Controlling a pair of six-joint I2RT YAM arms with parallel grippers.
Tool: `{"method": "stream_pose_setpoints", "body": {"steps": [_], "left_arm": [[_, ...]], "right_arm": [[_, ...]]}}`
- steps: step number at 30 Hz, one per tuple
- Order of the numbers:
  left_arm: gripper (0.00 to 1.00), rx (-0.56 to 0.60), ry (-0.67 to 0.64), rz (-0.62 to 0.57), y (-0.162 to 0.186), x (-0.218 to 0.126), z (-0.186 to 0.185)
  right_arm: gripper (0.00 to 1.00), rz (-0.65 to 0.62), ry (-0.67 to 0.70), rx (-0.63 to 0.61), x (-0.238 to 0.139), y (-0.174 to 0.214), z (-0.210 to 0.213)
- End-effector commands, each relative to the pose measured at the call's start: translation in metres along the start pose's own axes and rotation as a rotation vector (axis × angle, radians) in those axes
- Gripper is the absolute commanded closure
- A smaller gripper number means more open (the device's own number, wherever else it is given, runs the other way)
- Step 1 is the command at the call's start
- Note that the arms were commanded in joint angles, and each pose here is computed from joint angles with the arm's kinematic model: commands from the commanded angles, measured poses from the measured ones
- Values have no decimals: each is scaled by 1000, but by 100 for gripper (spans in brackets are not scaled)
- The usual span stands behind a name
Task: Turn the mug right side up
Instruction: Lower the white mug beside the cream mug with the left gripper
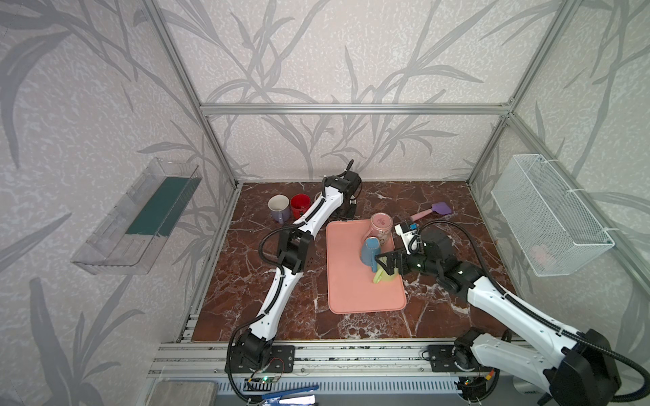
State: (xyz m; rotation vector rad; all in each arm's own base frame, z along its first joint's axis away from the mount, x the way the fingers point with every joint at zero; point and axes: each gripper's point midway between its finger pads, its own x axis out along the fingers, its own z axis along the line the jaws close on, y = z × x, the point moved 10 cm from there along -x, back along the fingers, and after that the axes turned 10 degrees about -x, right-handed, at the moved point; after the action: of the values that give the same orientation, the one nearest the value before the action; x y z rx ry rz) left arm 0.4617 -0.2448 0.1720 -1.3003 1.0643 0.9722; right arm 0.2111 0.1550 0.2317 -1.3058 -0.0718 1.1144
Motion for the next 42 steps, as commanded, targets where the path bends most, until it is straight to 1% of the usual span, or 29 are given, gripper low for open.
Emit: {"method": "stream_pose_setpoints", "body": {"steps": [1, 4, 8, 13, 23, 27, 31, 36, 39, 41, 42], "left_arm": [[100, 16, 1, -33, -4, -10, -1], [98, 23, -7, -33, -4, -9, -1], [93, 24, -12, -35, -4, -8, -1], [82, 19, -5, -50, -7, -9, -2], [76, 10, 3, -82, -12, -12, -4], [70, 10, 9, -79, -11, -13, -4], [58, 20, 12, -102, -12, -24, -5], [50, 16, 39, -150, -13, -45, -6], [36, 17, 54, -176, -13, -61, -7], [32, 17, 68, -191, -11, -74, -6], [27, 14, 73, -200, -11, -82, -6]], "right_arm": [[2, -7, -5, 6, 3, -1, -1], [2, -5, -3, 9, 3, 0, -1], [2, -8, -7, 10, 3, 0, -1], [2, -6, -5, 9, 4, 0, -2], [2, 0, -5, 17, 6, 1, -3], [2, 2, -2, 16, 6, 1, -3], [2, 16, 33, 5, 5, -1, -5], [4, 45, 72, -2, 3, -4, -6], [6, 67, 101, 2, 3, -6, -7], [6, 82, 116, 0, 2, -8, -5], [6, 92, 125, -7, 2, -9, -3]]}}
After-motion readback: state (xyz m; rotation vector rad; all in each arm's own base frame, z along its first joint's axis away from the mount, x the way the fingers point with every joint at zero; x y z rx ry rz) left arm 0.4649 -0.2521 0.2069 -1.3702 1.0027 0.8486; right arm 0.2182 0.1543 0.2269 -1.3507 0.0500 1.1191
